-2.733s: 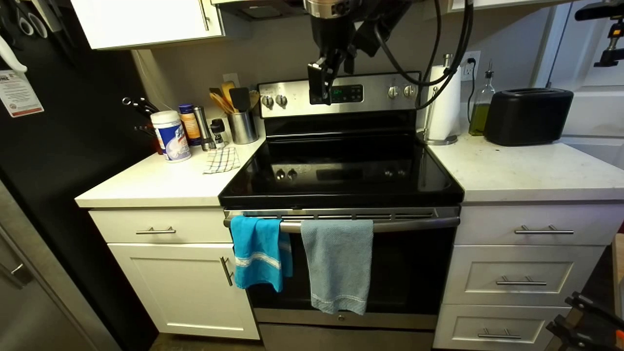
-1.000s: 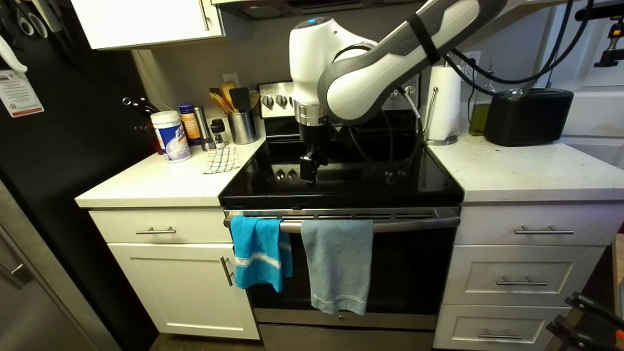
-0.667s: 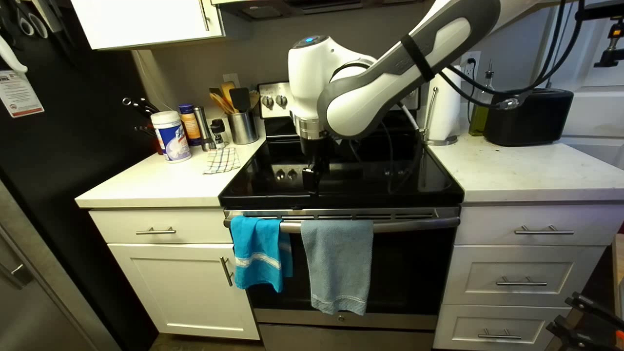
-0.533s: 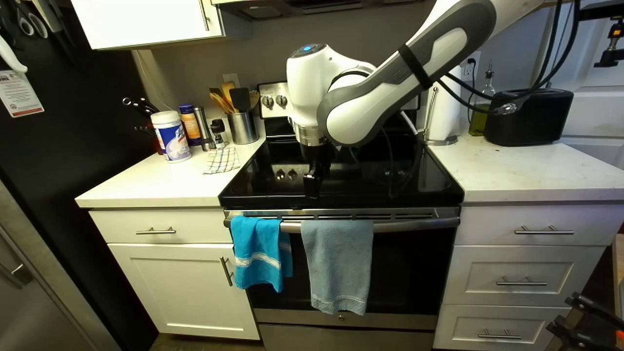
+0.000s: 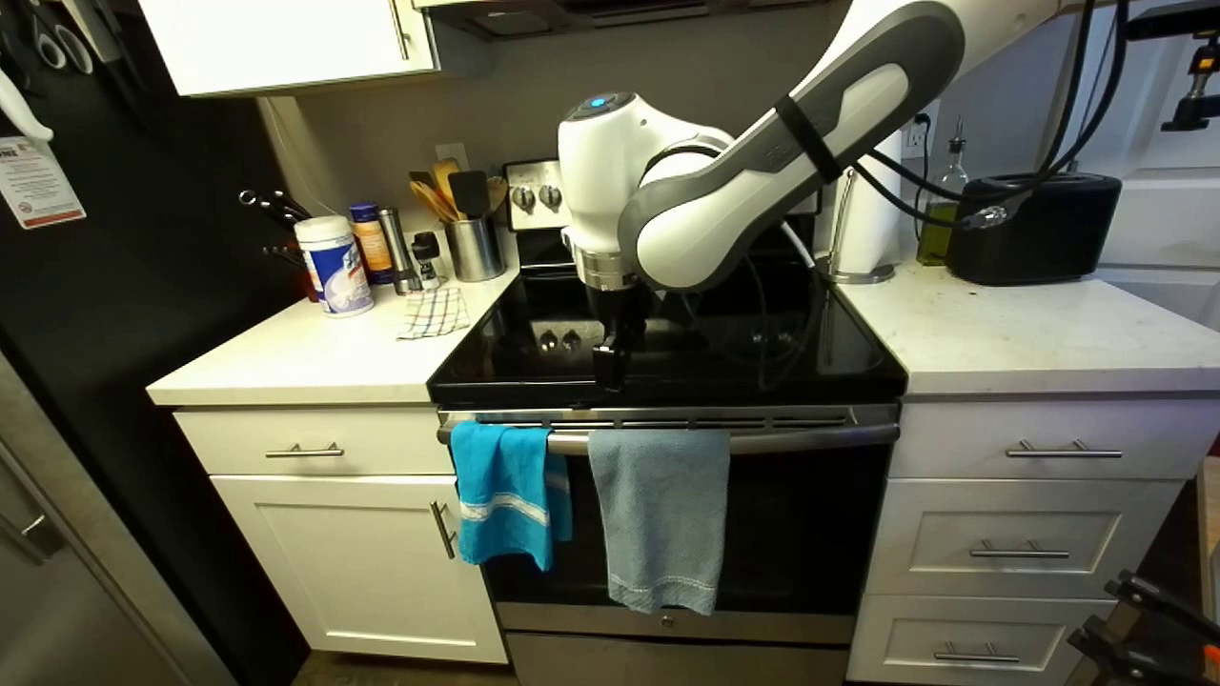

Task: Put the right towel on the stove

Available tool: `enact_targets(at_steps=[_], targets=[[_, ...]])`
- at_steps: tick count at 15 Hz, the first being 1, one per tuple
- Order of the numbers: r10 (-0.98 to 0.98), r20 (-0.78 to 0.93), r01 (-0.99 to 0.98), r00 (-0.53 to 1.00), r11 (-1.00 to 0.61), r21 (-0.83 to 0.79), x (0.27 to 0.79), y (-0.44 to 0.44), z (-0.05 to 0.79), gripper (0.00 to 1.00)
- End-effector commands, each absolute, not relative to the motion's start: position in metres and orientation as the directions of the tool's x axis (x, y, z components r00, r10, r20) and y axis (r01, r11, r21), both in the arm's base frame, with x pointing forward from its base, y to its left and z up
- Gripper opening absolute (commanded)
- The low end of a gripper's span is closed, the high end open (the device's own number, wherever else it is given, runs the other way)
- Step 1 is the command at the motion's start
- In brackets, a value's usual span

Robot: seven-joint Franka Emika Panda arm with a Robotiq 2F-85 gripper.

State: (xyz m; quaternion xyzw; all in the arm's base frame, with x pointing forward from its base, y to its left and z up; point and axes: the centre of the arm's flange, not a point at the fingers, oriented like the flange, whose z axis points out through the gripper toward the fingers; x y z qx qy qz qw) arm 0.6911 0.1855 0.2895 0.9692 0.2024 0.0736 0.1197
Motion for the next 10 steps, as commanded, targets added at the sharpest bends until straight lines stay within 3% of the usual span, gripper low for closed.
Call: enact_targets(at_steps=[1,10], targets=[[0.410,0.094,0.375,0.907,-0.889,0.262,0.691,0.186,0.290,1.00],[0.435,0.053,0.411,0.899,-0.880,0.238,0.711,0.203,0.243,1.00]])
